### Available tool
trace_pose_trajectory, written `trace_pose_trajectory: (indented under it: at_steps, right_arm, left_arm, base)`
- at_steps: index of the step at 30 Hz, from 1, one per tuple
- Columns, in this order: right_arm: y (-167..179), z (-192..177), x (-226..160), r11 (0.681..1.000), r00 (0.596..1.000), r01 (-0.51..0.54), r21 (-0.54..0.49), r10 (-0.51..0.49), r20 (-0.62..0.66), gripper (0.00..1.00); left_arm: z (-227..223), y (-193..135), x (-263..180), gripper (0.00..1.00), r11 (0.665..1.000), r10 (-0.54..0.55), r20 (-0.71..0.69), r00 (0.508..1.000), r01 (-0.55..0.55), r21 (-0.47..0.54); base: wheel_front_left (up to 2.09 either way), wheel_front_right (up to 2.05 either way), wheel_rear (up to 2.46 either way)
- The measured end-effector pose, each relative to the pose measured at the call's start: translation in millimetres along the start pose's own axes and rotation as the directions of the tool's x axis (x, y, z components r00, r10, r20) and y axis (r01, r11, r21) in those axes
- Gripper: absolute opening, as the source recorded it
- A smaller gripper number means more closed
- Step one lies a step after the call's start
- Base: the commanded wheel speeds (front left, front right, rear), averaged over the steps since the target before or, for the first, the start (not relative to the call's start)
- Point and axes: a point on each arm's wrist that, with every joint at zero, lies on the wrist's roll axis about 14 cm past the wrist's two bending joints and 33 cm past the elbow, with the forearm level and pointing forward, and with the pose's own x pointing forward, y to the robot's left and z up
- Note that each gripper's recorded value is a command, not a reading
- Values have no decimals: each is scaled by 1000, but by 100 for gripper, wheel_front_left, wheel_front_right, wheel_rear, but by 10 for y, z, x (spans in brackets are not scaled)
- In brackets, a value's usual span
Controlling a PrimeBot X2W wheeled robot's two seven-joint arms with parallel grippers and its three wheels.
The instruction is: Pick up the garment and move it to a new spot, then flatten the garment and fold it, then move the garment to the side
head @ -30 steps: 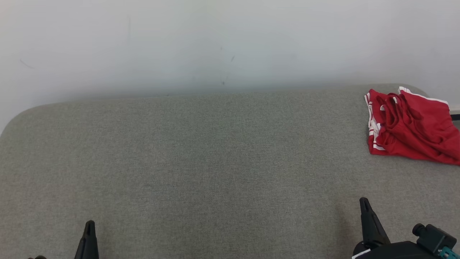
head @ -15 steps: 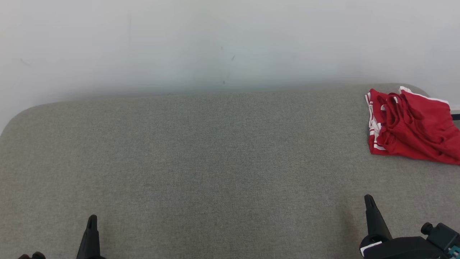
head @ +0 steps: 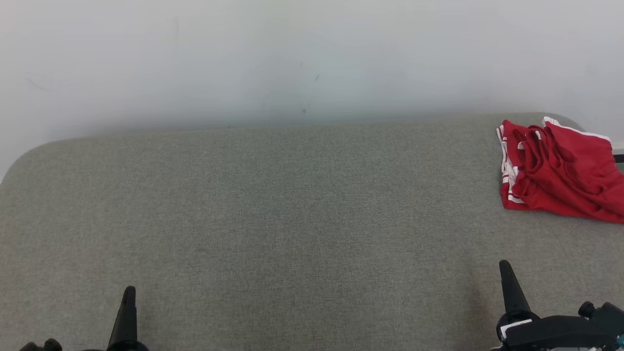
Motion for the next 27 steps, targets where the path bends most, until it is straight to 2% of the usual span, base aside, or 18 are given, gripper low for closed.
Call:
trace_pose_trajectory:
  at_steps: [11,27]
  right_arm:
    - [11,41,37,993,1000,-2,115,1,4,0]
    - [16,86,72,966,1000,-6,258,4,9,0]
  left_arm:
    - [-13,-37,39,0,993,-9,-13,1000,7,-116]
    - [-34,-83,84,0,963,-24,-30,999,15,-268]
  base:
    - [0,0,0]
    - [0,0,0]
